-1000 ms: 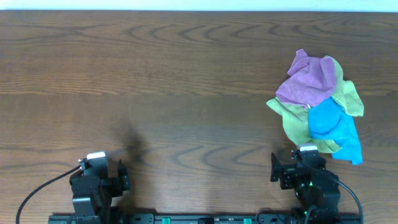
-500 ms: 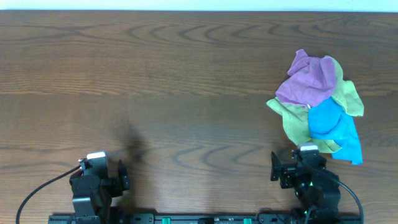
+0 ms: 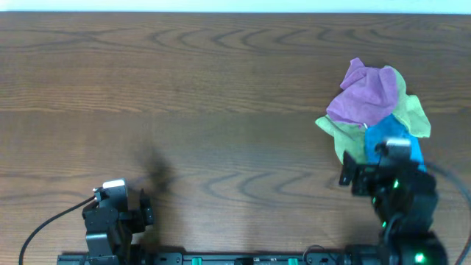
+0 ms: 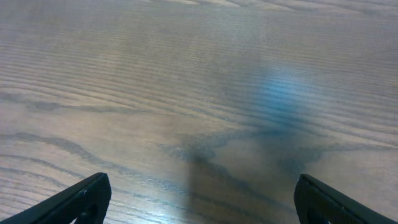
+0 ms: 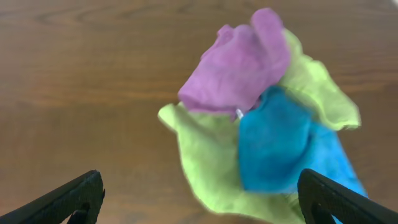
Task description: Fold the cloth
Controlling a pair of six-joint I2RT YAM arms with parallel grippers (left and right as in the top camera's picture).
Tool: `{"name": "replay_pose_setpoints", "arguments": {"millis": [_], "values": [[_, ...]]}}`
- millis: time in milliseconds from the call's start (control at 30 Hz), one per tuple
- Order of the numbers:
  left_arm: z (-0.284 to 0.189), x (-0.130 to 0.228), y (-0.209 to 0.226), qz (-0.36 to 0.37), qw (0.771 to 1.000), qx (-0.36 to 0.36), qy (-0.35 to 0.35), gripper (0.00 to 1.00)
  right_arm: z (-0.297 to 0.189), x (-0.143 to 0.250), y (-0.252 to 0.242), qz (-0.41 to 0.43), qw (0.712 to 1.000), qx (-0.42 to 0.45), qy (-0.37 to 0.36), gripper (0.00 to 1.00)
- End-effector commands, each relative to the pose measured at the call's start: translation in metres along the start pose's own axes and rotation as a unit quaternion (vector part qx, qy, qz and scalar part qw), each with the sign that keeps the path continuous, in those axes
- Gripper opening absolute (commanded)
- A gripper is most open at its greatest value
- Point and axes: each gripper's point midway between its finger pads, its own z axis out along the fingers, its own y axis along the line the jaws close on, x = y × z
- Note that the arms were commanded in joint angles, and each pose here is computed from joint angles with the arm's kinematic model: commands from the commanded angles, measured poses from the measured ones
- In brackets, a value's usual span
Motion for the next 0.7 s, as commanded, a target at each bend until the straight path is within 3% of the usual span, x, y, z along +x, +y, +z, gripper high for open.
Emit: {"name": "replay_pose_setpoints", "arguments": {"millis": [0,300,667], "values": [[0.003,0.011,-0.001,0.008,1.000,0.002,0.019,0.95,0.001,-0.029,-0.011,0.020,0.999,0.033,0.000,0.99],[0.003,0.011,-0.001,0.008,1.000,0.002,0.019,0.95,0.033,-0.089,-0.027,0.032,0.995,0.091,0.029,0.99],[0.003,0.011,-0.001,0.008,1.000,0.002,0.019,0.95,0.113,-0.081,-0.055,0.092,0.980,0.132,0.119,0.99]]}}
